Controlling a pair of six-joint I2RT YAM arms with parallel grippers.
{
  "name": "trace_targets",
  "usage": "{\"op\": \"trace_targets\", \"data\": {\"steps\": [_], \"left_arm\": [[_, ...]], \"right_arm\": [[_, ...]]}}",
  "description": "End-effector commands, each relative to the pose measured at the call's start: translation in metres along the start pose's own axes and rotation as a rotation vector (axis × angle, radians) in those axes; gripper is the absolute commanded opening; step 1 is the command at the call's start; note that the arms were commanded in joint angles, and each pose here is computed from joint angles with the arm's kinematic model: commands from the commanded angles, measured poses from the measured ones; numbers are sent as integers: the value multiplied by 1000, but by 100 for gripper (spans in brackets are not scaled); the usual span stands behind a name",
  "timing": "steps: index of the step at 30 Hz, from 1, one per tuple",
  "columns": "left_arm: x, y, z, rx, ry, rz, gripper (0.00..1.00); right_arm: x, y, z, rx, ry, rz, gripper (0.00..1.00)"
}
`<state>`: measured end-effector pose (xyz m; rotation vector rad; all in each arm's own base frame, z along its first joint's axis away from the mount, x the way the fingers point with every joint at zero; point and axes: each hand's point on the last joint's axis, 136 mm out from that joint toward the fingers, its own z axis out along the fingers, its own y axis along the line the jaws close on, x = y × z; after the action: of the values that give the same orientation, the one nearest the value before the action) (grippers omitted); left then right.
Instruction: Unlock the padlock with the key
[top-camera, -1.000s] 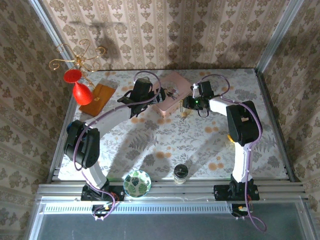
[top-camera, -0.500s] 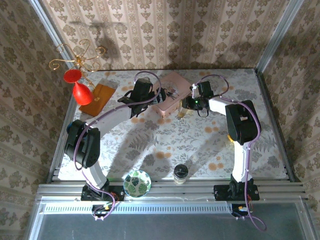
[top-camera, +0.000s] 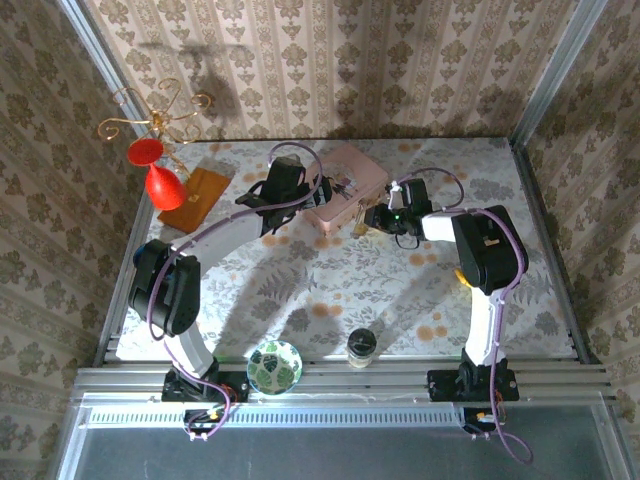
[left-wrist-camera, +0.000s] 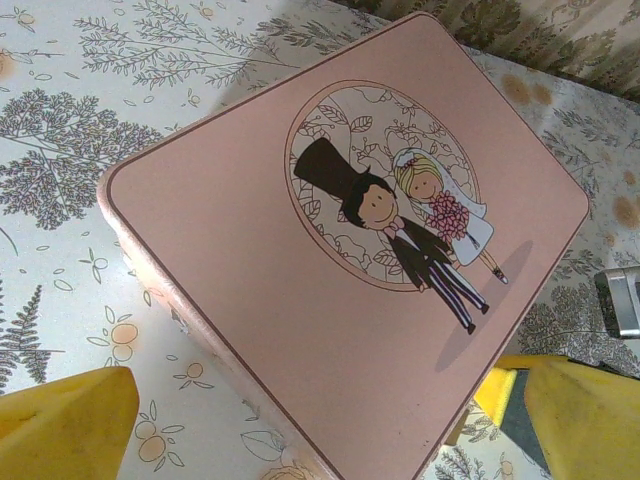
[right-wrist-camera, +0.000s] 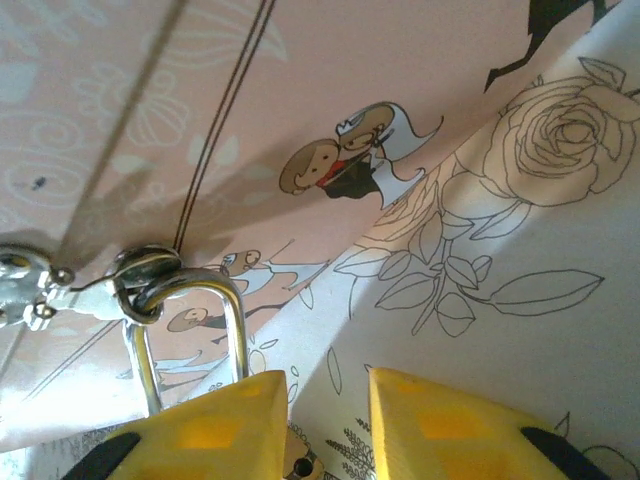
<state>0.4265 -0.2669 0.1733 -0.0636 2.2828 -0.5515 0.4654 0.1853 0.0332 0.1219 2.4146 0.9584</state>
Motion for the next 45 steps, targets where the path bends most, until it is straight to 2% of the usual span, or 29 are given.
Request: {"op": "trace_targets", "data": {"steps": [1,20,37,45], "left_arm": [[-8,-3,-6,21,-21,-25,100],[-6,-5,-4,32,-14,-38,100],[-2,-6,-1,38,-3,-43,100],[-1,-6,2,37,4,-38,100]], "right_arm": [[-11,15,-5,-59,-35,4,30],[-14,15,19,-133,-46,82,28],[-24,25,28,-257,-94,169,19],[-22,25,34,-293,-97,198,19]]}}
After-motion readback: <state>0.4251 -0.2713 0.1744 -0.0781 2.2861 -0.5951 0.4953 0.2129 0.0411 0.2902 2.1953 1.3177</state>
